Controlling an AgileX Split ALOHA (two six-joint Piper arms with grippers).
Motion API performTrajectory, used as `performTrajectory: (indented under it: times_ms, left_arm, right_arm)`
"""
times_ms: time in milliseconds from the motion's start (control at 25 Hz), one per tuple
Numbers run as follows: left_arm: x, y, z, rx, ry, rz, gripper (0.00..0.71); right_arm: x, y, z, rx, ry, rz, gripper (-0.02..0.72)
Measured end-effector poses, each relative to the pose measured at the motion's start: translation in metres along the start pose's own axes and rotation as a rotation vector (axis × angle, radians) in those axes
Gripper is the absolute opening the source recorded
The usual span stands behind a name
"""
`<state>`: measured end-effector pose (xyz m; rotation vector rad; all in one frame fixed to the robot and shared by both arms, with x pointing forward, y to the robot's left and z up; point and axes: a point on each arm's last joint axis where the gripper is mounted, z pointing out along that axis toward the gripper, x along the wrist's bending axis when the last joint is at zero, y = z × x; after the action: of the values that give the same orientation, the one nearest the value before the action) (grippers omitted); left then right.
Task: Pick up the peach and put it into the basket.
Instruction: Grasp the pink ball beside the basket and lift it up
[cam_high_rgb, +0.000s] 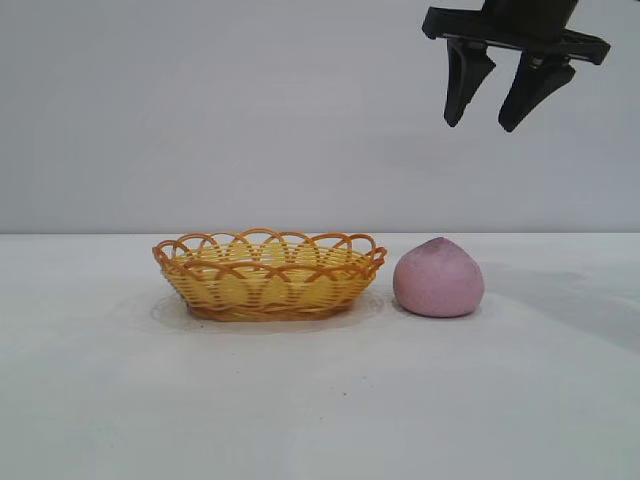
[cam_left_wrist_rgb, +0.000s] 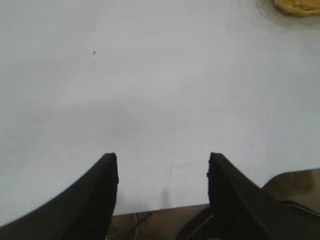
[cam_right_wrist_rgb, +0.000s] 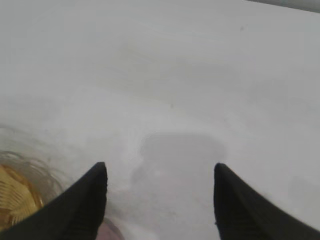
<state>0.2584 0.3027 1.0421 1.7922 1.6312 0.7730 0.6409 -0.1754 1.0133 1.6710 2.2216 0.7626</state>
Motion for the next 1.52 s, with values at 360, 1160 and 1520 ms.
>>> performTrajectory:
  times_ms: [360, 1160, 1520]
  left_arm:
    - [0.001, -0.018, -0.021, -0.186, 0.002, 0.000, 0.356]
    - [-0.001, -0.018, -0.022, -0.183, 0.135, -0.095, 0.356]
    - [-0.001, -0.018, -0.022, -0.183, 0.137, -0.096, 0.356]
  right_arm:
    - [0.001, -0.003, 0.000, 0.037, 0.013, -0.011, 0.396]
    - [0.038, -0.053, 0.057, 0.437, 0.224, -0.079, 0.396]
    - [0.032, -0.065, 0.091, 0.486, 0.213, -0.124, 0.000]
